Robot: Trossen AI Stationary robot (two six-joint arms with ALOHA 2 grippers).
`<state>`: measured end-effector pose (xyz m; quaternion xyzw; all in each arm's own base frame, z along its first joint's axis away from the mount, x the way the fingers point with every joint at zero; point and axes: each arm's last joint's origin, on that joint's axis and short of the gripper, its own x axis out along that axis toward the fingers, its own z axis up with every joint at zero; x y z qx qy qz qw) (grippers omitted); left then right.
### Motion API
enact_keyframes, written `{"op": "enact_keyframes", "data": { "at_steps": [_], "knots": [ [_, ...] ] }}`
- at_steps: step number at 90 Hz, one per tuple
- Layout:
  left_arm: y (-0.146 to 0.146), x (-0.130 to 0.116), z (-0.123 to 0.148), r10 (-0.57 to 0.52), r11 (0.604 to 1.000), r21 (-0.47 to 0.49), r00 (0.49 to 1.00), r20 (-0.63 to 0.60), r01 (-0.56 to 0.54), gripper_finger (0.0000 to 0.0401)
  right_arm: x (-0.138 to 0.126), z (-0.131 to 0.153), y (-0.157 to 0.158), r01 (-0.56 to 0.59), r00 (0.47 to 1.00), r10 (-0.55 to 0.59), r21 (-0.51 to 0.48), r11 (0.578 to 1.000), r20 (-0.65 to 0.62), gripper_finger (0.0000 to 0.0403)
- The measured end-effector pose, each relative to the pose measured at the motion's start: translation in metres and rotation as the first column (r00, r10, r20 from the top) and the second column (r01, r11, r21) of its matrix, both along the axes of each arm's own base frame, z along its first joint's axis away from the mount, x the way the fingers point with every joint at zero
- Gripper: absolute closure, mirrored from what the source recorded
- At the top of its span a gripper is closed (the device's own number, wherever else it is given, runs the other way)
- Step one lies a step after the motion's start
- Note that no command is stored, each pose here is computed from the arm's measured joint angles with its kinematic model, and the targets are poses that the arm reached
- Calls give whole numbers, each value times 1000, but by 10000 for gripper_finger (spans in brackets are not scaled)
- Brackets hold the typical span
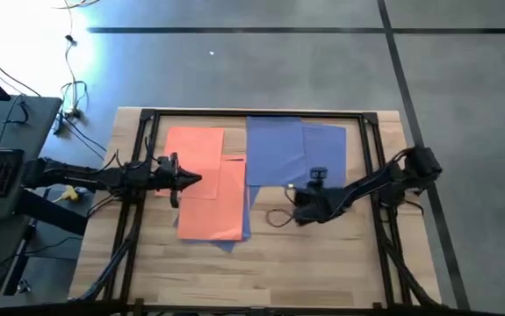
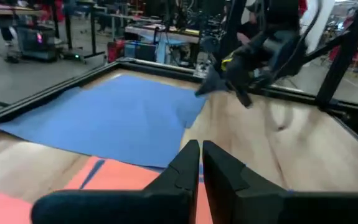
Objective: Organize paper
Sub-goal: Stack the blue paper on top of the blue paper
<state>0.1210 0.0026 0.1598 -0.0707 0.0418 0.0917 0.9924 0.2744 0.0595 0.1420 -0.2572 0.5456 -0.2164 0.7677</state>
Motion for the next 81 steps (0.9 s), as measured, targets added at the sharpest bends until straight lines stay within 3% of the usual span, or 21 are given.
{"op": "enact_keyframes", "data": {
  "at_steps": [8,15,28,39,48,61,81],
  "knots": [
    [0,0,0,6,1000,2,1000,-1,-6,401,26,-1,-3,-104,987,87,126,987,139,371],
    [0,0,0,9,1000,3,1000,-4,-9,401,41,-5,-16,-116,972,76,171,978,220,336],
    [0,0,-2,9,1000,3,1000,-21,-9,401,53,-18,-48,-32,966,-28,224,974,258,258],
    [0,0,-3,9,1000,3,999,-31,-9,401,55,-22,-75,51,942,-169,376,925,288,199],
    [0,0,-3,9,1000,3,999,-31,-9,401,55,-22,-90,100,923,-243,425,900,298,165],
    [0,0,-3,10,1000,3,999,-31,-9,401,51,-25,-100,141,918,-299,490,860,261,151],
    [0,1,-3,10,1000,3,999,-33,-9,401,43,-28,-85,233,910,-383,571,787,157,179]
  ]
}}
